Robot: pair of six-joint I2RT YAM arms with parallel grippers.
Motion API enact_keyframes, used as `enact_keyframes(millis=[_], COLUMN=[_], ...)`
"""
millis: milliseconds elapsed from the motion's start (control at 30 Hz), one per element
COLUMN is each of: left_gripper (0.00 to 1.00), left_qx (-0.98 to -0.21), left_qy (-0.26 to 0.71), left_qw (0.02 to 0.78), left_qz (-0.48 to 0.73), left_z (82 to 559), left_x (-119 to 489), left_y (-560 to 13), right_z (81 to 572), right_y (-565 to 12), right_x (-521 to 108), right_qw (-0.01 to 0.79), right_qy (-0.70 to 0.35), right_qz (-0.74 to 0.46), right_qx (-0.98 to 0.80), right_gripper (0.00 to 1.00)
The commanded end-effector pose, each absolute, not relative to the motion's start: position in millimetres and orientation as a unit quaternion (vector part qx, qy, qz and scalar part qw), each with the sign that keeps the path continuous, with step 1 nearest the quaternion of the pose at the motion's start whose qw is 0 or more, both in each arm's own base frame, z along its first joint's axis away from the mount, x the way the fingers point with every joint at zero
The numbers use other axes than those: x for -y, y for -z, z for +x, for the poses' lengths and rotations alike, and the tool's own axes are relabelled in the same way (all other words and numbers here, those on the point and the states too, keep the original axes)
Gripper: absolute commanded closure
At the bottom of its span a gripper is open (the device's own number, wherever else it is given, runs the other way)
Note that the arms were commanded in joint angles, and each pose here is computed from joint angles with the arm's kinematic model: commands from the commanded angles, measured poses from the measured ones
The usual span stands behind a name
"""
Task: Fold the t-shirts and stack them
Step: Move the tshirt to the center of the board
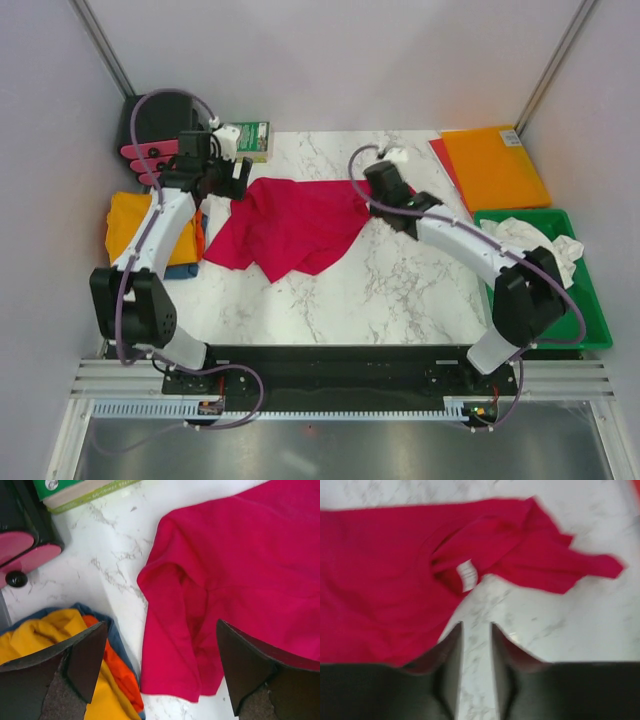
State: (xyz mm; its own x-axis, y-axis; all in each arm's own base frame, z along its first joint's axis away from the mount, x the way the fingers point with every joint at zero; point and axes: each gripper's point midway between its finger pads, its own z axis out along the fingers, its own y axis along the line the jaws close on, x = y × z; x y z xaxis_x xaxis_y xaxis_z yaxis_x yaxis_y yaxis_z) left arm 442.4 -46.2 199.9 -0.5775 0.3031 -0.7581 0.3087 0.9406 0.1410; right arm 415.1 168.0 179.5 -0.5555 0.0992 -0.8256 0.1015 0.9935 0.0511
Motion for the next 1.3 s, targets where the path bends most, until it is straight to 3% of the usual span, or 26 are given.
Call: enact_keyframes(millis=[0,33,100,300,500,933,1267], left_gripper=[0.05,0.05,0.05,0.05,0.06,0.07,0.07], left_qx=[-0.865,-0.872,-0.875,-0.891,-0.895,-0.906,-0.908], left_qy=[-0.007,-0.001,0.000,0.005,0.002,0.020,0.024], left_qw=[0.475,0.463,0.460,0.436,0.429,0.409,0.405], left_qz=[0.158,0.160,0.153,0.125,0.118,0.105,0.102], left_z=[408.5,397.7,384.9,346.3,327.7,313.1,312.1], left_x=[34.1,33.2,25.3,-0.5,-7.3,-6.6,-5.9], left_y=[-236.1,-222.6,-218.8,-197.0,-184.2,-161.3,-155.6], right_z=[355.8,346.2,318.8,266.7,261.0,262.9,254.5], right_y=[-149.5,-143.3,-124.4,-89.7,-72.8,-53.1,-15.0], right_x=[-261.7,-275.8,-314.1,-398.2,-453.5,-488.8,-468.5], right_qw=[0.434,0.427,0.405,0.368,0.356,0.343,0.311], right_qy=[-0.098,-0.106,-0.121,-0.149,-0.168,-0.168,-0.134], right_qz=[-0.041,-0.051,-0.096,-0.188,-0.216,-0.237,-0.225], right_qx=[-0.895,-0.896,-0.901,-0.898,-0.893,-0.893,-0.914], right_gripper=[0.83,0.88,0.87,0.59,0.48,0.45,0.52])
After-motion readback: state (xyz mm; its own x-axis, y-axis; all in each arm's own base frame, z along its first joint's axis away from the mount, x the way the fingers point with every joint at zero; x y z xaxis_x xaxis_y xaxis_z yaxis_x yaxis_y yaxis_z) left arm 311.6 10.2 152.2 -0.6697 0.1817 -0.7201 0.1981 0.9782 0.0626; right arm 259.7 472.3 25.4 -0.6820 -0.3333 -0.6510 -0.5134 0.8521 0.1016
